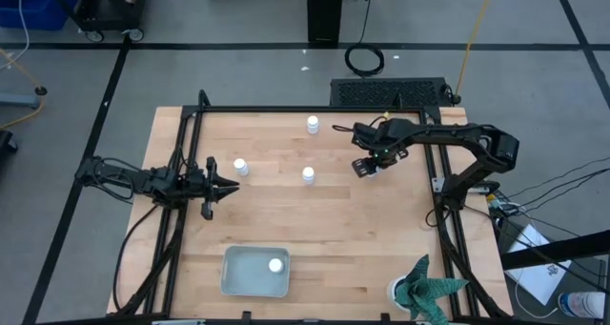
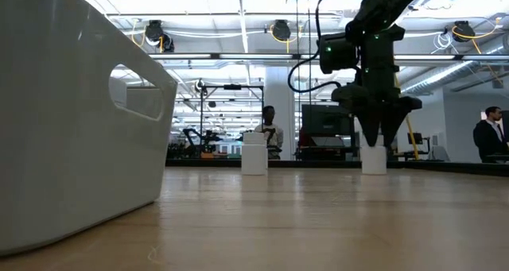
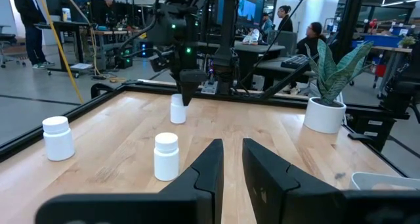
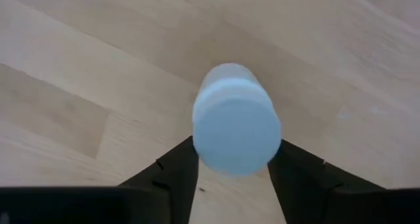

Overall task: Pick and place pill bottles into a basket
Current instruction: Put the white medicine bottle into the gray bin

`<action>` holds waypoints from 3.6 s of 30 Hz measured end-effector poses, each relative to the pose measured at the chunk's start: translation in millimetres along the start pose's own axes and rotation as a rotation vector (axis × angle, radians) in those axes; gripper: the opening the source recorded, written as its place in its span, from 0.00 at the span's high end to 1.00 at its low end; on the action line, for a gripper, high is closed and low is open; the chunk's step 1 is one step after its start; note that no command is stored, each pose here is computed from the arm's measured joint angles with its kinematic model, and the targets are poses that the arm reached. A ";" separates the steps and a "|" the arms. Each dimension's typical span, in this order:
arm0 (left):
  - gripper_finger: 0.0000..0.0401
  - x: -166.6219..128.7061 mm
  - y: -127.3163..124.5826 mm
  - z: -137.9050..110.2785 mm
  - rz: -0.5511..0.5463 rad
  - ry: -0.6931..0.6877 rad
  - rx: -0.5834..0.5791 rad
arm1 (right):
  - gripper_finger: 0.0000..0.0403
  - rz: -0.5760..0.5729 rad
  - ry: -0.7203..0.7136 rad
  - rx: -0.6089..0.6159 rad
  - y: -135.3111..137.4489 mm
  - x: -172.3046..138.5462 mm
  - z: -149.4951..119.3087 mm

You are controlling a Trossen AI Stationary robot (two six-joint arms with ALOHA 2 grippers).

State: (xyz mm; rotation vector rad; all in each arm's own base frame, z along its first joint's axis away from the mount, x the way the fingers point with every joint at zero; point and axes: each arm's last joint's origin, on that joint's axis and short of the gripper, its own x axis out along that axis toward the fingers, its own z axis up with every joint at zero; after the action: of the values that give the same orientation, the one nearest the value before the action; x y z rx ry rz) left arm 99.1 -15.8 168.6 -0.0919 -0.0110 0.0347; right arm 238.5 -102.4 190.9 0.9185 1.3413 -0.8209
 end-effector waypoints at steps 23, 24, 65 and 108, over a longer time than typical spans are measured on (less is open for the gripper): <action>0.84 0.0 0.0 0.0 0.000 0.000 0.000 | 0.39 0.140 -0.111 -0.008 14.2 -1.4 10.2; 0.84 0.0 0.0 -0.1 0.000 0.000 0.000 | 0.37 0.142 -0.115 -0.005 13.8 -1.5 11.0; 0.84 0.0 0.0 0.0 0.000 0.000 0.000 | 0.65 0.215 -0.155 -0.007 17.4 4.5 13.5; 0.84 0.0 0.0 -0.1 0.000 0.000 0.000 | 0.59 0.259 -0.280 -0.048 34.0 18.1 28.2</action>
State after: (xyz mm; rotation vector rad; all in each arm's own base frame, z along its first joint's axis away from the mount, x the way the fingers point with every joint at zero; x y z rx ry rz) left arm 99.1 -15.9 168.5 -0.0918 -0.0106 0.0343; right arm 282.5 -112.8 175.5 0.8814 0.9723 -0.6851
